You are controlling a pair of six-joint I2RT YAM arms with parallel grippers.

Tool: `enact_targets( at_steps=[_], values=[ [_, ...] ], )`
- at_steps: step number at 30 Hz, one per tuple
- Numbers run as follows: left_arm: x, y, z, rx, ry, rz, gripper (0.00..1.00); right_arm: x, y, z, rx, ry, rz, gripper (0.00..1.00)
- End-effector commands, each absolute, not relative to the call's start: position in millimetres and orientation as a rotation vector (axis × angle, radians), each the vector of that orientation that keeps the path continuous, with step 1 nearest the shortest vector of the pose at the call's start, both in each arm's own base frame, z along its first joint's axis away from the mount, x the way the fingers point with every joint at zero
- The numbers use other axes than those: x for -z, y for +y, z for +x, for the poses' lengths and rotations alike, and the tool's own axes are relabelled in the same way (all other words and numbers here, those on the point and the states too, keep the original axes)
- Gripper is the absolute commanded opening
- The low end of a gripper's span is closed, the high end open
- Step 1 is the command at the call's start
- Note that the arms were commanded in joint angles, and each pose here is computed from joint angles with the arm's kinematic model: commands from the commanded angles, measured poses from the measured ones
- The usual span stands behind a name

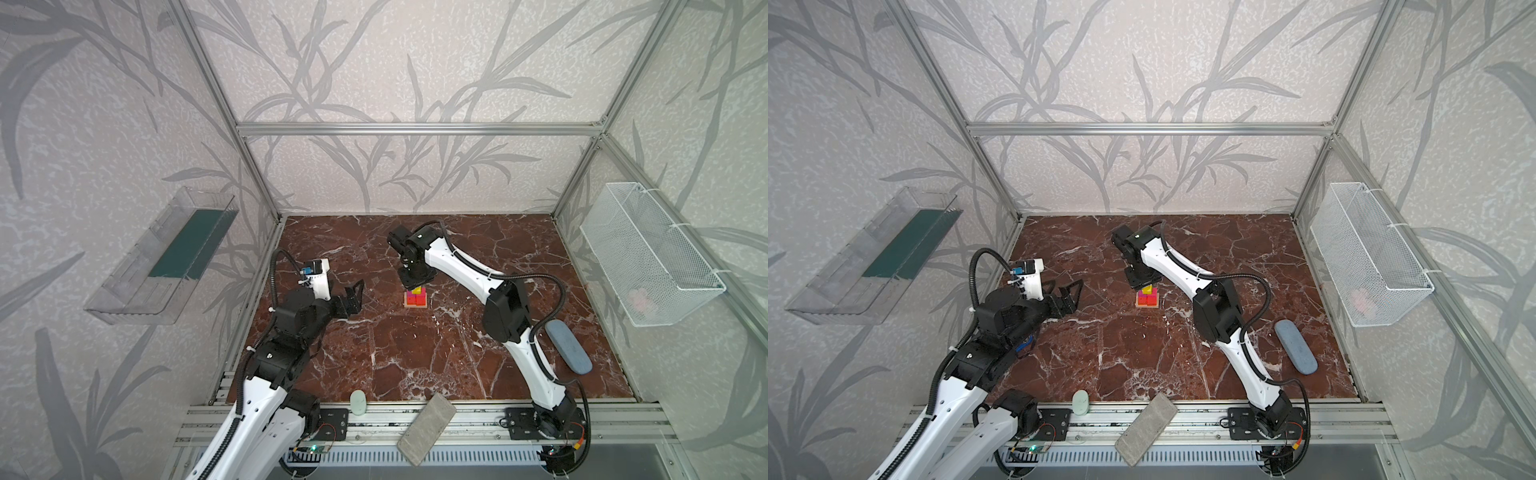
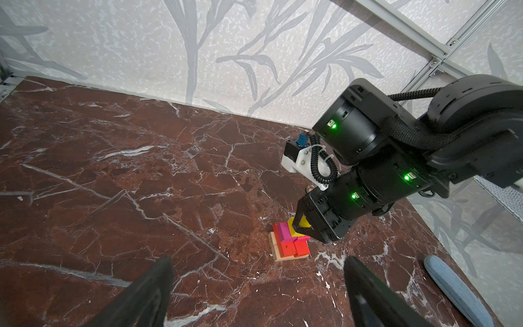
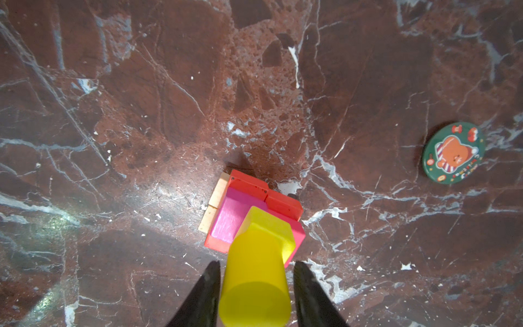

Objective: Build the wood block tower
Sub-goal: 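Lower the yellow cylinder onto the yellow cube with the right gripper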

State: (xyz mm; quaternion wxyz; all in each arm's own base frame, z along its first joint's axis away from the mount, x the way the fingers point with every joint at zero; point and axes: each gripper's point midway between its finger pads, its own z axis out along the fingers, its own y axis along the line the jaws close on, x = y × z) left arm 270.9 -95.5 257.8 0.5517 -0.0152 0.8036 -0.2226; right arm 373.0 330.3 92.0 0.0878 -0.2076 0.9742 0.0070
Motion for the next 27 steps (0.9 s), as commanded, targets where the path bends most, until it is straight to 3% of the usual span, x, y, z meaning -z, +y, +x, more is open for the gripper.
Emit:
enact_targets(
  at_steps=[1, 13, 16, 20, 27],
  values=[
    [-266.2, -92.3, 269.7, 0.507, 1.884, -0.031, 0.92, -104.6, 323.0, 370.5, -0.011, 2.898, -0.601, 0.44],
    [-266.4, -92.9, 269.7, 0.510, 1.884, -0.029, 0.92, -107.5, 320.2, 369.9, -0.009, 2.893, -0.592, 0.31],
    [-266.5, -93.1, 269.5, 0.511, 1.883, -0.028, 0.92, -107.6, 319.2, 370.0, -0.008, 2.894, -0.589, 0.33],
    [-267.1, -93.3, 269.8, 0.513, 1.882, -0.028, 0.92, -108.2, 319.0, 369.9, -0.008, 2.893, -0.587, 0.44],
    [-266.5, -93.0, 269.8, 0.511, 1.884, -0.030, 0.92, -108.8, 319.2, 371.2, -0.014, 2.891, -0.579, 0.44]
  ],
)
